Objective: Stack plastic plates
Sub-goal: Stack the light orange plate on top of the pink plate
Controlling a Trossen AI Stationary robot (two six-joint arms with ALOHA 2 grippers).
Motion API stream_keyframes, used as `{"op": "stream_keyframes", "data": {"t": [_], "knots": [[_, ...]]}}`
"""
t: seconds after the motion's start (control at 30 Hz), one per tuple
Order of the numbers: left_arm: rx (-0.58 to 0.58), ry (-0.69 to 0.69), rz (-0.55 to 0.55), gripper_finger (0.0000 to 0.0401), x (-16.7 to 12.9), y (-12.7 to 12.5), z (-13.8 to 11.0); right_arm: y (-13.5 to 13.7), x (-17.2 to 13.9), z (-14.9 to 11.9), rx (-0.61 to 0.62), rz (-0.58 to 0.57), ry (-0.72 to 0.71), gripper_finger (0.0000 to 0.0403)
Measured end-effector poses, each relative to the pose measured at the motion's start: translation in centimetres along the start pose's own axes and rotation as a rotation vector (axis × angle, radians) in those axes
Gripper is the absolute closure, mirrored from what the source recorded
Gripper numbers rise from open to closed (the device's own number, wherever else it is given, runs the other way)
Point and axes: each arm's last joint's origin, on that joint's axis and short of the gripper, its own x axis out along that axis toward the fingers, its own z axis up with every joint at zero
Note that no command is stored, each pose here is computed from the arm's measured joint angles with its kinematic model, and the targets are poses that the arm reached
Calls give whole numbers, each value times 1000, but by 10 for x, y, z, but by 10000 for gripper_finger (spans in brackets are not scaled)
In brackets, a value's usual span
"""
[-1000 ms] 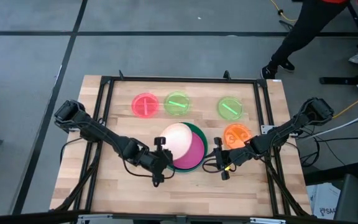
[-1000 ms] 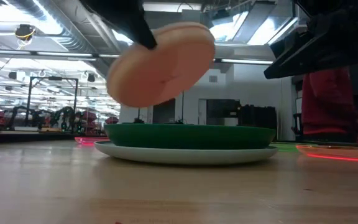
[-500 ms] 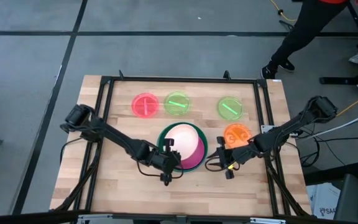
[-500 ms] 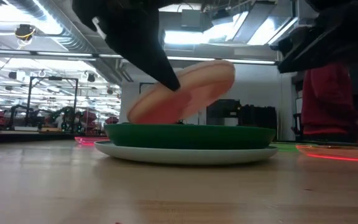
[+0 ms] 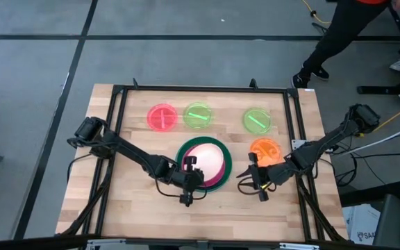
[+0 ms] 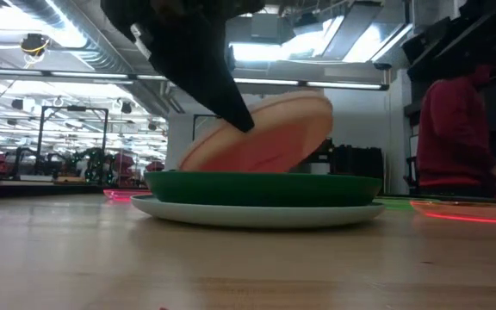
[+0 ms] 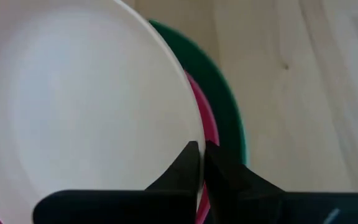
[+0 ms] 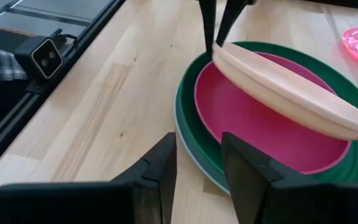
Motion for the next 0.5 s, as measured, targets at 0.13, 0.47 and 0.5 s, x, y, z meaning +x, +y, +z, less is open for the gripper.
{"op": "stream_keyframes", "data": {"t": [0.13, 0.47, 0.5], "knots": [[2, 16, 4, 387, 2, 0, -2, -1, 0, 0, 1, -3, 0, 285], [-40, 47, 8, 361, 4, 5, -4, -1, 0, 0, 1, -3, -1, 285], [-53, 50, 11, 356, 4, 6, -4, -1, 0, 0, 1, -4, -1, 285]]}}
